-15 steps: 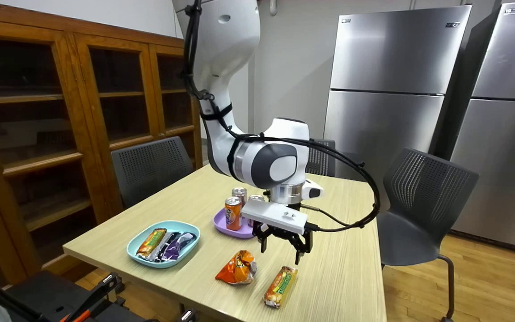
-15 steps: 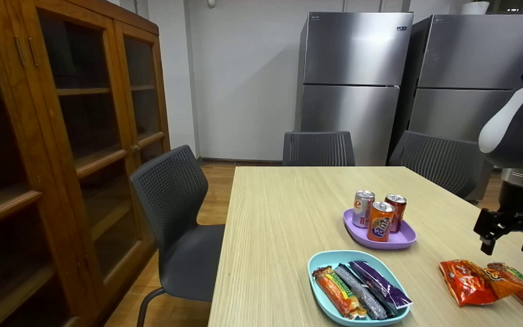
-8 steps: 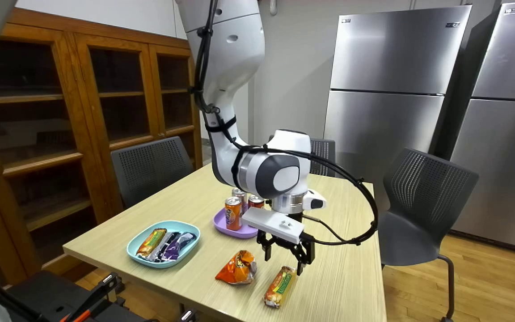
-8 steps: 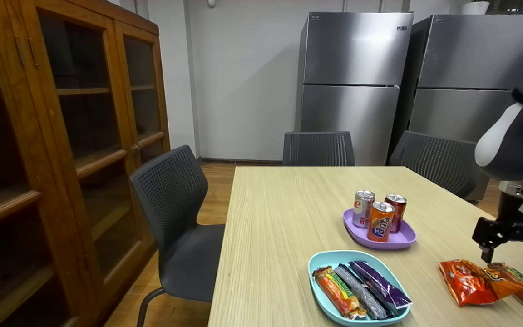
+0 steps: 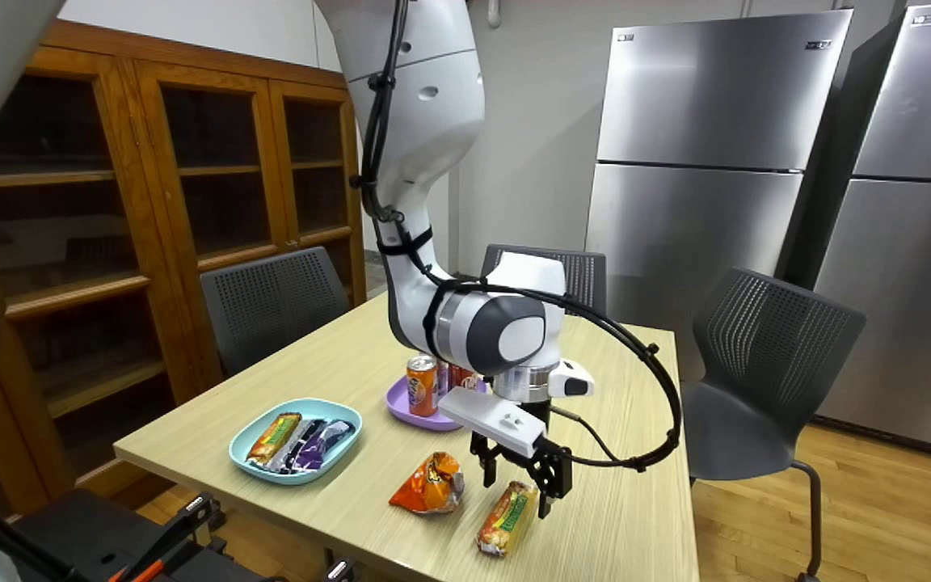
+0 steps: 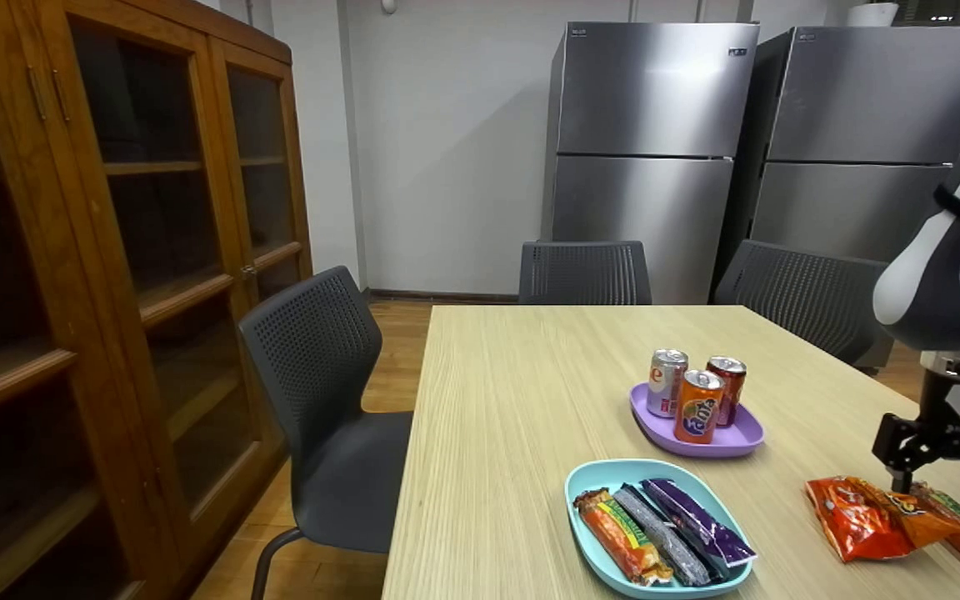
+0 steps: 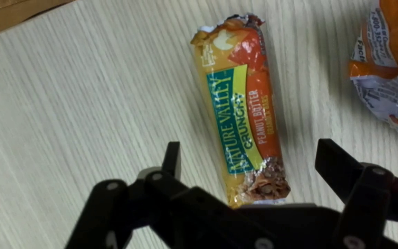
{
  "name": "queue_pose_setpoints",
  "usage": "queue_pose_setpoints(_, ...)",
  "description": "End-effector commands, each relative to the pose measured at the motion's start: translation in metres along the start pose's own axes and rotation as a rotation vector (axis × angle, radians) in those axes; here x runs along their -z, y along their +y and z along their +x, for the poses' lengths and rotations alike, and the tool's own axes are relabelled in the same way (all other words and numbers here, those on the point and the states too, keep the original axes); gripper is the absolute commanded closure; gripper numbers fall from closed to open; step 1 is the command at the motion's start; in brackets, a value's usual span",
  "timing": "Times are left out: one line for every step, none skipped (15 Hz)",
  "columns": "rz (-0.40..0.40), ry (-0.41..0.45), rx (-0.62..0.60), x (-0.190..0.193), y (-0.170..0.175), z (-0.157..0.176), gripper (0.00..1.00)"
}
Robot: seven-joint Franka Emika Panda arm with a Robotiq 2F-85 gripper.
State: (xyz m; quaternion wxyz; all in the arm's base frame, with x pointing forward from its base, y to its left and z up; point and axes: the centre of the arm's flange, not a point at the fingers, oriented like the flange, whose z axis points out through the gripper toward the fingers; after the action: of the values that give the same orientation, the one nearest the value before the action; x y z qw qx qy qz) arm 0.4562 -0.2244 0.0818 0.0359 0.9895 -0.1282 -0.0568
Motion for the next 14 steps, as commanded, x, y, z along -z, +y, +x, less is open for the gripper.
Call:
queue_pose_setpoints(-0.016, -0.009, -0.024, -0.007, -0.002, 0.008, 0.00)
queue_pose_setpoints(-0.016, -0.013, -0.026, -0.009, -0.002, 0.009, 0.00)
queue_pose_setpoints(-0.015, -0.015, -0.027, -0.010, -0.002, 0.009, 0.00)
queue_pose_setpoints(-0.014, -0.016, -0.026, -0.011, -0.002, 0.010, 0.00)
queue_pose_setpoints(-0.014, -0.016, -0.028, -0.012, -0.002, 0.011, 0.25)
queue_pose_setpoints(-0.011, -0.018, -0.029, -0.012, -0.001, 0.012, 0.26)
queue_pose_setpoints(-0.008, -0.015, -0.031, -0.011, 0.000, 0.013, 0.34)
queue_pose_setpoints(-0.005, -0.013, -0.030, -0.010, 0.000, 0.013, 0.42)
queue_pose_setpoints(-0.002, -0.010, -0.030, -0.008, 0.000, 0.014, 0.51)
queue_pose_setpoints(0.002, -0.007, -0.030, -0.007, 0.000, 0.014, 0.58)
queue_pose_setpoints(0.004, -0.004, -0.030, -0.006, 0.000, 0.015, 0.66)
queue_pose_setpoints(0.007, 0.001, -0.029, -0.003, 0.000, 0.015, 0.73)
queue_pose_setpoints(0.008, 0.006, -0.030, -0.002, 0.000, 0.016, 0.81)
queue_pose_setpoints(0.009, 0.010, -0.031, 0.000, 0.001, 0.017, 0.82)
